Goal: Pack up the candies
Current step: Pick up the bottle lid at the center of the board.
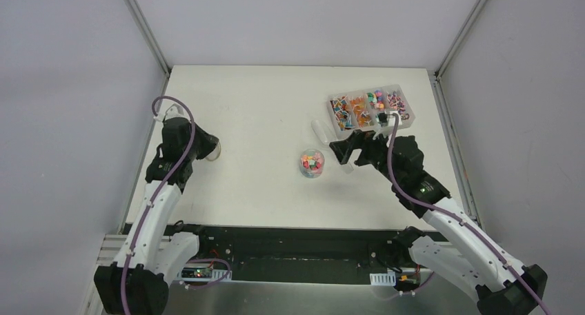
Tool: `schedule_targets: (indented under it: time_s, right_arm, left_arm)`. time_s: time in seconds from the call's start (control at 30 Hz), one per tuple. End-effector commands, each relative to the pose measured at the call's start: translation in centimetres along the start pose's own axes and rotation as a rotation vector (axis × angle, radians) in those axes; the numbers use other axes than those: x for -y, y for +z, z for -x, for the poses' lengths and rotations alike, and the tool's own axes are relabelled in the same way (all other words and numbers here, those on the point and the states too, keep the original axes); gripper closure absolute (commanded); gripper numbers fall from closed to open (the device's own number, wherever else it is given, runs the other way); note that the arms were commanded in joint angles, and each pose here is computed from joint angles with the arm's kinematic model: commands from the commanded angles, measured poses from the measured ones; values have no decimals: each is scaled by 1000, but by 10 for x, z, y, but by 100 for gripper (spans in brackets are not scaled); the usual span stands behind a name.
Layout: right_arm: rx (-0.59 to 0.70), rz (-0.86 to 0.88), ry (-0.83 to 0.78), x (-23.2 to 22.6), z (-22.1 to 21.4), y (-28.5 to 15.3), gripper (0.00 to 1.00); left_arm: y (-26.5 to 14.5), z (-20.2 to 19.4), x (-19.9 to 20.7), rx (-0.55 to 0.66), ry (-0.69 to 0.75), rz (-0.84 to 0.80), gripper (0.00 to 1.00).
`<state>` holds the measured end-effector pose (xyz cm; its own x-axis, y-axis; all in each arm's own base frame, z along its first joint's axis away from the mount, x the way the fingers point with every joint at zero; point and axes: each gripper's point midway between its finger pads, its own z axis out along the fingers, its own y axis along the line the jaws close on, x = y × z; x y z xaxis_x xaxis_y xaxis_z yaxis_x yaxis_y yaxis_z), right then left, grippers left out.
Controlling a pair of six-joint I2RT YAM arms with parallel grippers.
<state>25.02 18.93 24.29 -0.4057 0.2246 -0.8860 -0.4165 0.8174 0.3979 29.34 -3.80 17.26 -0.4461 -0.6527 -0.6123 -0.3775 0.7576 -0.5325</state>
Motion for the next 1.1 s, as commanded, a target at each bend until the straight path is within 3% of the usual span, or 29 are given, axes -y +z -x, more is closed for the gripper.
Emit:
schedule_targets:
  time_s: [0.0, 0.27, 0.4, 0.63, 1.07]
  right_arm:
    - [63, 217, 148, -47, 22, 5, 0]
    - [16, 411, 339, -93, 16, 27, 0]
    - [8, 487, 369, -118, 13, 38, 0]
    - [5, 648, 515, -165, 8, 48, 0]
    - [30, 781, 585, -225, 11, 57, 0]
  left_arm:
    - [-37, 17, 72, 42, 19, -387, 100]
    - [-98, -21, 132, -70, 136, -948, 100]
    - [-119, -34, 139, -85, 187, -1113, 100]
    - [-146, -47, 146, -77, 215, -1262, 100]
    - [-187, -54, 158, -58, 248, -1438, 100]
